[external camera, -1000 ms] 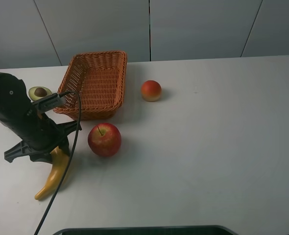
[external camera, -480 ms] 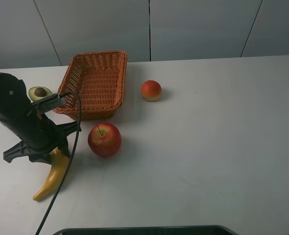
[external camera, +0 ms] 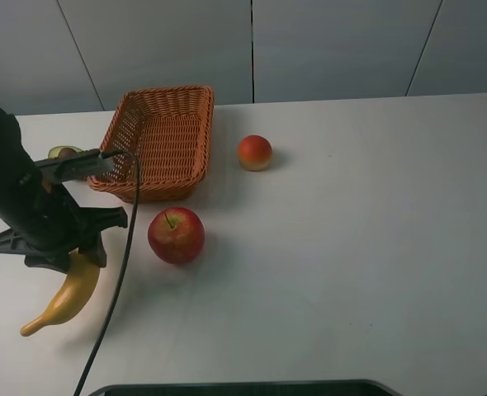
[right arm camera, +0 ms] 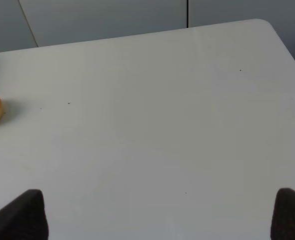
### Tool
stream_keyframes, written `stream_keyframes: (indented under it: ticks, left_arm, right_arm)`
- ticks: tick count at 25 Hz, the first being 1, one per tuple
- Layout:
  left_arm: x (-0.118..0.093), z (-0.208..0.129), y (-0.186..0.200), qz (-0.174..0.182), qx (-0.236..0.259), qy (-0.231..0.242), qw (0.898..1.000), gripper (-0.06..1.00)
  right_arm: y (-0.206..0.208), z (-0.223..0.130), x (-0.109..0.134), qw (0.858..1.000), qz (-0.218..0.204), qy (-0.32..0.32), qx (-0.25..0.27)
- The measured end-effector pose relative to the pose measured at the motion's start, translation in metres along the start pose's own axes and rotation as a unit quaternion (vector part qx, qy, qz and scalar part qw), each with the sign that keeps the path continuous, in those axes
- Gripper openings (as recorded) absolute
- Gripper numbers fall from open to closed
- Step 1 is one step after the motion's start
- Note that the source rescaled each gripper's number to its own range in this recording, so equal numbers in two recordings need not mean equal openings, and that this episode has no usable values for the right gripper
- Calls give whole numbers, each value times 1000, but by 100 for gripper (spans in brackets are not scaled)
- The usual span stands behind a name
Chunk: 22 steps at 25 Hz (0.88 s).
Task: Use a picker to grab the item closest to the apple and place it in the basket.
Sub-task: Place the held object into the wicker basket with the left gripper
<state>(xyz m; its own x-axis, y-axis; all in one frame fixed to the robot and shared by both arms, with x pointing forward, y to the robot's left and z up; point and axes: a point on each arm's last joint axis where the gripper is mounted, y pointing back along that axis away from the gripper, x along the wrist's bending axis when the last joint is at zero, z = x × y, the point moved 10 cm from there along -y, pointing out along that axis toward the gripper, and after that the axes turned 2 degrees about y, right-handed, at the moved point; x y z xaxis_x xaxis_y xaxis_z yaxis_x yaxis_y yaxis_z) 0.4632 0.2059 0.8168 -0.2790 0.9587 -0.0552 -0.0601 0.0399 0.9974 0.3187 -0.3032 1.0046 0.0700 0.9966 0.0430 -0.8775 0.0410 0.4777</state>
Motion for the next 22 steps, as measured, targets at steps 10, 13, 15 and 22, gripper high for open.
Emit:
stream_keyframes:
  ticks: [10, 13, 15, 22]
  left_arm:
    - [14, -3, 71, -26, -77, -34, 996, 1]
    - [16, -7, 92, -44, -103, -37, 993, 1]
    - [18, -8, 106, -58, -126, -41, 989, 1]
    - [18, 12, 137, -79, -229, -79, 967, 1]
  right_arm:
    - [0, 0, 0, 1000, 0, 0, 0]
    - [0, 0, 0, 1000, 0, 0, 0]
    - [0, 0, 0, 1000, 0, 0, 0]
    - [0, 0, 0, 1000, 0, 0, 0]
